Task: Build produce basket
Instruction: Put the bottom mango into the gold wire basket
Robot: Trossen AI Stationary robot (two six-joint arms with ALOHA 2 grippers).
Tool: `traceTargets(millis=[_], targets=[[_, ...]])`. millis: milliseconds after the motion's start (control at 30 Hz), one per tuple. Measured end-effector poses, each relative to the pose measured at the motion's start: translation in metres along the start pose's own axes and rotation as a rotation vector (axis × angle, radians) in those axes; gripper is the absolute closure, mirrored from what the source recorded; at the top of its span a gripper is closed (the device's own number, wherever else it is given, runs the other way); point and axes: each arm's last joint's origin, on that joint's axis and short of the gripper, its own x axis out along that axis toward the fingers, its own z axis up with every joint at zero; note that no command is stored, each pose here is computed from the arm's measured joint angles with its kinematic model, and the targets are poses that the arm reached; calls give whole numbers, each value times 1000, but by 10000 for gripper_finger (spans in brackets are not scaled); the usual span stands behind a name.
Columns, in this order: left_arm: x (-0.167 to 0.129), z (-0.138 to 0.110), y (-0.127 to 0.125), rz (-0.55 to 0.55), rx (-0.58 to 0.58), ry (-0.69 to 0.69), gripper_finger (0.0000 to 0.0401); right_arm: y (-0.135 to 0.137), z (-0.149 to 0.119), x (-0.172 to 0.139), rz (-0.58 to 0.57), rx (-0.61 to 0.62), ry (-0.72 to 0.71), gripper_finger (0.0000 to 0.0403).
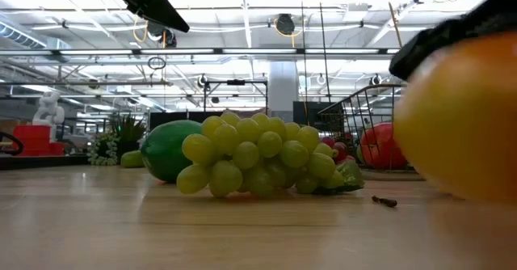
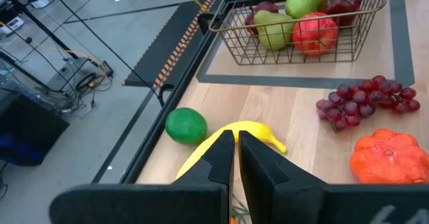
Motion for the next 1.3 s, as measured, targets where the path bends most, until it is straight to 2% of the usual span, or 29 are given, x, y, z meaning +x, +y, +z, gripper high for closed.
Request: traceTargets(millis=[233,567,733,933,1100,1300], targets=[[0,0,0,-2,-1,-1,375,-3,16,-28,24,85,-116,116],[-2,1,-4,-19,5,-10,375,-20,40,-88,-132,138,-405,116],[-3,1,-7,-30,9,-14,375,-27,48,-119,-219,63,-535,116],[-4,2,-9,-40,4,-22,375,-37,57,-141,-390,-74,-658,117],[-6,2,-12,-53,-12,-28,375,-57,63,-134,-459,-168,-725,117],[-8,3,-16,-72,-6,-34,375,-88,63,-121,-536,-220,-863,117]])
